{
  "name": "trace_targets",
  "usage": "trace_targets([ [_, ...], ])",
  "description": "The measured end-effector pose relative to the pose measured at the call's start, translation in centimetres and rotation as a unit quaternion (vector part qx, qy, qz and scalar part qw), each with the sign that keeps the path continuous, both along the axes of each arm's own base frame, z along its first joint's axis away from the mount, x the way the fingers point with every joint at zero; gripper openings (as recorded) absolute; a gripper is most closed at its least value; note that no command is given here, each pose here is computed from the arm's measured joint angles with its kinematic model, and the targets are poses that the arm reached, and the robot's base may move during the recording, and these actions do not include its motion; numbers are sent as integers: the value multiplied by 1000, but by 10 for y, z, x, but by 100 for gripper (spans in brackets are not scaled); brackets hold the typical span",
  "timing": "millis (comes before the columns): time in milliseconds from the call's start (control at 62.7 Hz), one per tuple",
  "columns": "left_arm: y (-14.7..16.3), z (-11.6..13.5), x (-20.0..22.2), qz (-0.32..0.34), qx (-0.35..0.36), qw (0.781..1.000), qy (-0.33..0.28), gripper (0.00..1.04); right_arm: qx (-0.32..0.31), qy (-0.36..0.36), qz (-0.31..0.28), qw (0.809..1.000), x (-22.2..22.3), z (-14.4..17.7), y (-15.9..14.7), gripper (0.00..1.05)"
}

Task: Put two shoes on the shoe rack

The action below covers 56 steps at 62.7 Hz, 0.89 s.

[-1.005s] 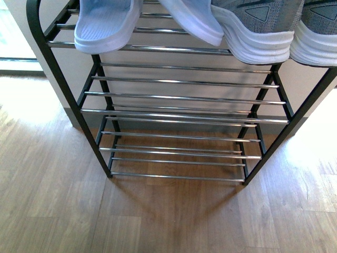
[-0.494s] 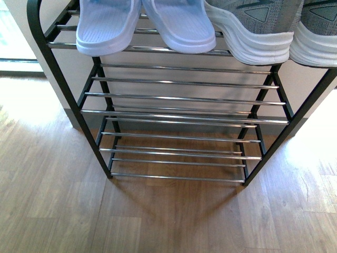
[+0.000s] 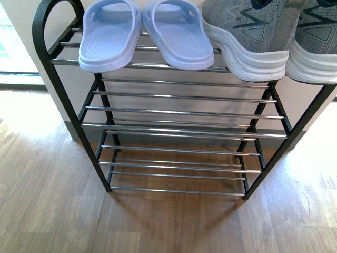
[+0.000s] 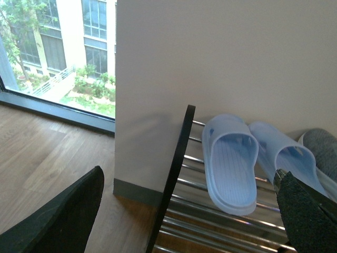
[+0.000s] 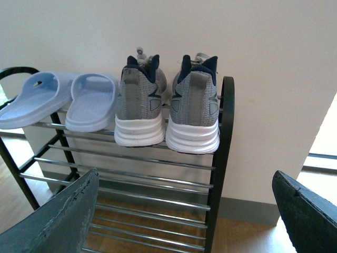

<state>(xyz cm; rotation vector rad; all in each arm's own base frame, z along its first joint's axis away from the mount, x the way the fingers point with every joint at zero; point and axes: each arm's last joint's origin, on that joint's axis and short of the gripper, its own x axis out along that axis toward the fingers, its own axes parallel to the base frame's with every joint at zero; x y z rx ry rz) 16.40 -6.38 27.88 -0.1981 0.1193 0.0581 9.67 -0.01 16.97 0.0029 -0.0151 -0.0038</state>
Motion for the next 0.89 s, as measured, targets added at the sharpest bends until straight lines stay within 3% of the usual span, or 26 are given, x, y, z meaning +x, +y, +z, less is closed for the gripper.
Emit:
trace_targets([
  [64,2,1,-1,-11,0,1000,-18,92,0,0,1,1000,0,0,0,96],
  [159,11,-14,-7,-37,45,996,-61,74,0,0,1,1000,0,0,0,96],
  [383,33,-49,-20,-33,87,994,-55,36,0,0,2,1000,0,0,0,96],
  [526,45,-70,-31,-32,91,994,-57,1,0,0,1,1000,0,0,0,96],
  [893,63,-91,-44,-29,93,993,-61,1,0,0,2,1000,0,0,0,96],
])
